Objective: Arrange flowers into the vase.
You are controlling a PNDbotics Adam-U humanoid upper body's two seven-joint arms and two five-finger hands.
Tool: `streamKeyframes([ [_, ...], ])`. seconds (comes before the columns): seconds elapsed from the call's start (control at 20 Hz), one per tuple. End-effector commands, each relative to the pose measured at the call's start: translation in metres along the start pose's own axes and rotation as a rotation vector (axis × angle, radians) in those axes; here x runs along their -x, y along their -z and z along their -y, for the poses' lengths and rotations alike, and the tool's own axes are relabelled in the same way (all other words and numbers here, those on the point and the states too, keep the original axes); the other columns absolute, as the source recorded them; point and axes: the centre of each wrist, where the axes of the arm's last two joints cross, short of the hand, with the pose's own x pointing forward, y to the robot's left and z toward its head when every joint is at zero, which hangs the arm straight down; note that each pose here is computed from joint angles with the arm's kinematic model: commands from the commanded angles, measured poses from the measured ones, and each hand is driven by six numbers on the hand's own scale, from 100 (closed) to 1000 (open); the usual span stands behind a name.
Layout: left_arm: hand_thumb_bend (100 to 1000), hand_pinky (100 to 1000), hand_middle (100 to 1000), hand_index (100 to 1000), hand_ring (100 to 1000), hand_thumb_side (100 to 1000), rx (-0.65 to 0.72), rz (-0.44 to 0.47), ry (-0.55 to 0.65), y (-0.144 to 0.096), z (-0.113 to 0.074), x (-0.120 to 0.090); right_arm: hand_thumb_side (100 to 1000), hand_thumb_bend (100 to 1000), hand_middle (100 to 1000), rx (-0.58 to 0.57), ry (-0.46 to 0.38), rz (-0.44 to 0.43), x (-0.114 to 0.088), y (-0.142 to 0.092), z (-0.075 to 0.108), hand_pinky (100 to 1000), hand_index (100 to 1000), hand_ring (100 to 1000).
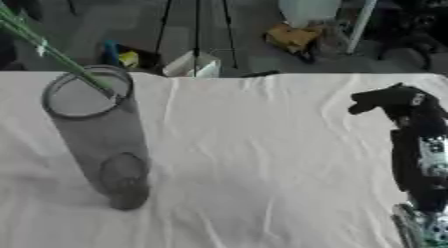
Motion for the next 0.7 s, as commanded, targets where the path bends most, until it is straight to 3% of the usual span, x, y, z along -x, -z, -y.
streamKeyframes([
  [0.05,100,103,282,413,124,869,0.002,0.016,0.057,0.0,-0.0079,-0.0027,1000,100,492,-0.012,-0.011,0.02,-0.0034,0.0055,0.0015,677,670,528],
  [0.35,100,133,336,418,183,859,0.02,0.011,0.099,0.0004,-0.0084,-0.0007,1000,100,492,-0.012,-0.011,0.019,-0.0034,0.0056,0.0014,677,670,528],
  [0.7,100,187,458,421,311,854,0.013,0.016,0.122,0.0005,-0.0097,-0.0002,1000,100,492,-0.013,-0.011,0.016,-0.0034,0.0052,0.0013,678,670,528],
])
